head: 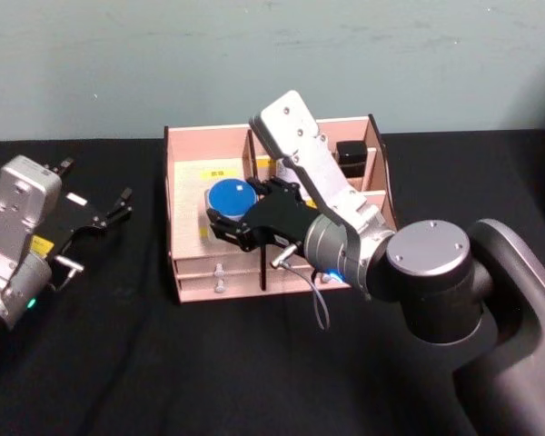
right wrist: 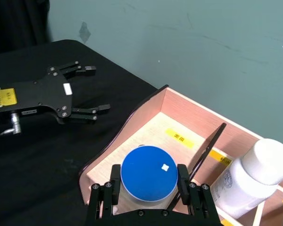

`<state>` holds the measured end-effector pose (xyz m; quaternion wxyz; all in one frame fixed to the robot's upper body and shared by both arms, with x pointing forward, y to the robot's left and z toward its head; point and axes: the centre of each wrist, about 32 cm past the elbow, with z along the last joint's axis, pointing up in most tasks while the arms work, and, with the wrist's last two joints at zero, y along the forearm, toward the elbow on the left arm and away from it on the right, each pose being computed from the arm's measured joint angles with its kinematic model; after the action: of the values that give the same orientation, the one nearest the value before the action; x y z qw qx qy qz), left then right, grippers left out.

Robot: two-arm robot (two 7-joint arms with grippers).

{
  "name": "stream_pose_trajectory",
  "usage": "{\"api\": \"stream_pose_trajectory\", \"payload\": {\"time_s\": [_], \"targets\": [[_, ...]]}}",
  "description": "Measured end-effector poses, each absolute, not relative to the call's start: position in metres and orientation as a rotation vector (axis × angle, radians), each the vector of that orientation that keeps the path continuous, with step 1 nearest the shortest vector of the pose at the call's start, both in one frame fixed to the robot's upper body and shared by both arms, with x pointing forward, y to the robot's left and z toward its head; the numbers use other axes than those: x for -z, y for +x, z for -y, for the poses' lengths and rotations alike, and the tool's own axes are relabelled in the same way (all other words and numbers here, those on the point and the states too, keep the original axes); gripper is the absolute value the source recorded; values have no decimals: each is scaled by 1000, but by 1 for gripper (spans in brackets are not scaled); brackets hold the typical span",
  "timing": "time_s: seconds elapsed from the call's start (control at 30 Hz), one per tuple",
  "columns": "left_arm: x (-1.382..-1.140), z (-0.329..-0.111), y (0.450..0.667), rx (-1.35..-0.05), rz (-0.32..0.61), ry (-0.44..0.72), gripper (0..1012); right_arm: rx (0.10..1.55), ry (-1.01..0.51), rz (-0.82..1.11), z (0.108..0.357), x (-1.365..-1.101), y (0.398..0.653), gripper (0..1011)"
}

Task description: Pick up the facial cleanser and watermelon frost from the table and place them into the tiered storage box.

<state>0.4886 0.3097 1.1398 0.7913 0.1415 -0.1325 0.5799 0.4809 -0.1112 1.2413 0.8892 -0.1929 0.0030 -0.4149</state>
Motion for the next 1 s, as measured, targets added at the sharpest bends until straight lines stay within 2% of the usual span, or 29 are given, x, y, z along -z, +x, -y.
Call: {"api": "stream_pose_trajectory", "payload": {"time_s": [0.53,1.0], "targets": [[-1140,-310,489,-1248,285,304,1001,876,-396,-11,104,-1238,498,723],[-1140,-310,489,-1248,285,304,1001,881,-397,-13,101,-1236,500,723]]}}
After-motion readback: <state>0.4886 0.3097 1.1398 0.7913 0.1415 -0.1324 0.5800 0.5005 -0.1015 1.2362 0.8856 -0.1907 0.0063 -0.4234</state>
